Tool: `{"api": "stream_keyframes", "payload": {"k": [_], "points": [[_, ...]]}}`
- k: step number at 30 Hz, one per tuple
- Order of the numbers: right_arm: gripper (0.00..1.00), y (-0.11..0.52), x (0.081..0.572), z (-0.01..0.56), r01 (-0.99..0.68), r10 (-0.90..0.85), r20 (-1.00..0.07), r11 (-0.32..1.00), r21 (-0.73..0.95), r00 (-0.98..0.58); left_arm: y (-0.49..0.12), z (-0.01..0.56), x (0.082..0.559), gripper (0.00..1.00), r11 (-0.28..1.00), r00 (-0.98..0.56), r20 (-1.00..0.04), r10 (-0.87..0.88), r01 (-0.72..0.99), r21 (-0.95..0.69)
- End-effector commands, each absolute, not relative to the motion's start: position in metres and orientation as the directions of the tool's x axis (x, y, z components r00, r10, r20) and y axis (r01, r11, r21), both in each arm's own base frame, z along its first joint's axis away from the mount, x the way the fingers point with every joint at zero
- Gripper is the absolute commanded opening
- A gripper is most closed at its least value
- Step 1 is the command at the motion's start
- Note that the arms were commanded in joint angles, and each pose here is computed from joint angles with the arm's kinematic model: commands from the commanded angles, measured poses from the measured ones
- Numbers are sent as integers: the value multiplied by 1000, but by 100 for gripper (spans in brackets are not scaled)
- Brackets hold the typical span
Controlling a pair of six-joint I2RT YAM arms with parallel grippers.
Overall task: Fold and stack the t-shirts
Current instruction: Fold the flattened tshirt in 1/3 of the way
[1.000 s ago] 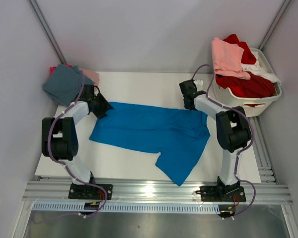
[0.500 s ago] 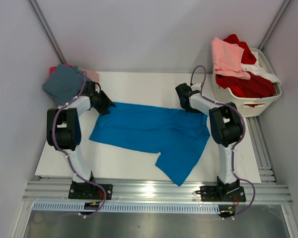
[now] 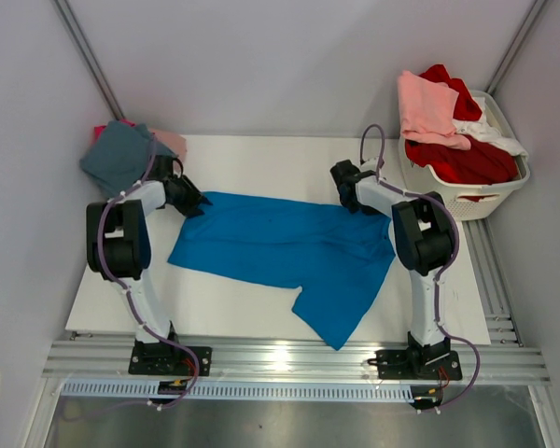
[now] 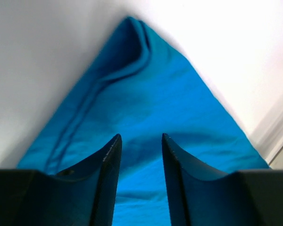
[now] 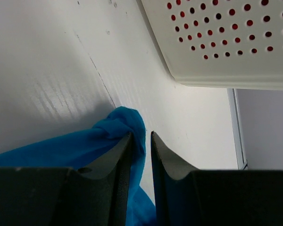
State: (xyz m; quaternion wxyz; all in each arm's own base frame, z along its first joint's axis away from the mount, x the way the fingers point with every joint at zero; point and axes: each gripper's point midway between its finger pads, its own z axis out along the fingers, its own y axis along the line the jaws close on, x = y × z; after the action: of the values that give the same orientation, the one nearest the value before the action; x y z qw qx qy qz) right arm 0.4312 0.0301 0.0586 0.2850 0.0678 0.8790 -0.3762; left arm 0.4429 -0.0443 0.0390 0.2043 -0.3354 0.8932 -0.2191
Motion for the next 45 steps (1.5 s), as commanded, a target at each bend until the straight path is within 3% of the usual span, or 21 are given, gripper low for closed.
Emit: {"api": "stream_keyframes", "payload": {"k": [1, 6, 7, 10, 12, 15, 19, 22, 23, 24, 29, 33, 36, 41, 45], "points": [[26, 10, 424, 65, 374, -67, -552, 668, -644, -831, -26, 53, 450, 42, 647, -652, -227, -723, -524, -554], [25, 0, 416, 52, 388, -1, -544, 700, -599, -839, -15, 48, 447, 32, 625, -634, -211, -744, -548, -556], [24, 1, 414, 48, 384, 13, -538, 714, -585, -843, -13, 47, 446, 25, 621, -632, -207, -747, -550, -559], [16, 1, 410, 41, 380, 30, -528, 729, -569, -849, -8, 47, 447, 11, 611, -623, -204, -755, -557, -563], [6, -1, 407, 38, 376, 34, -520, 730, -570, -853, -6, 47, 447, 6, 610, -619, -207, -758, -560, -561], [4, -5, 405, 39, 383, 41, -523, 730, -566, -851, 3, 52, 448, 1, 606, -599, -225, -768, -567, -557], [13, 7, 411, 48, 381, 33, -570, 776, -503, -821, 1, 56, 447, 1, 597, -588, -238, -773, -546, -588], [27, 35, 425, 83, 373, 8, -680, 842, -391, -733, -6, 63, 447, 2, 577, -584, -231, -778, -519, -631], [39, 44, 429, 95, 360, 2, -708, 862, -357, -706, -8, 59, 441, 2, 571, -586, -217, -781, -529, -628], [43, 57, 437, 119, 350, 8, -760, 890, -290, -650, -8, 59, 440, 3, 570, -584, -217, -782, -530, -628], [52, 163, 445, 161, 9, -67, -797, 996, -91, -601, -8, 65, 427, 9, 565, -570, -226, -790, -535, -628], [54, 254, 420, 160, -277, -111, -779, 957, 84, -618, -8, 63, 409, 10, 569, -564, -229, -793, -553, -608], [55, 323, 384, 151, -444, -107, -733, 850, 283, -671, -6, 68, 399, 9, 578, -555, -251, -793, -555, -599], [42, 380, 353, 114, -492, -138, -648, 771, 404, -749, 1, 74, 378, 9, 590, -528, -292, -798, -583, -558], [32, 404, 342, 90, -495, -160, -601, 745, 447, -783, 4, 113, 374, 10, 604, -466, -392, -793, -515, -608]]}}
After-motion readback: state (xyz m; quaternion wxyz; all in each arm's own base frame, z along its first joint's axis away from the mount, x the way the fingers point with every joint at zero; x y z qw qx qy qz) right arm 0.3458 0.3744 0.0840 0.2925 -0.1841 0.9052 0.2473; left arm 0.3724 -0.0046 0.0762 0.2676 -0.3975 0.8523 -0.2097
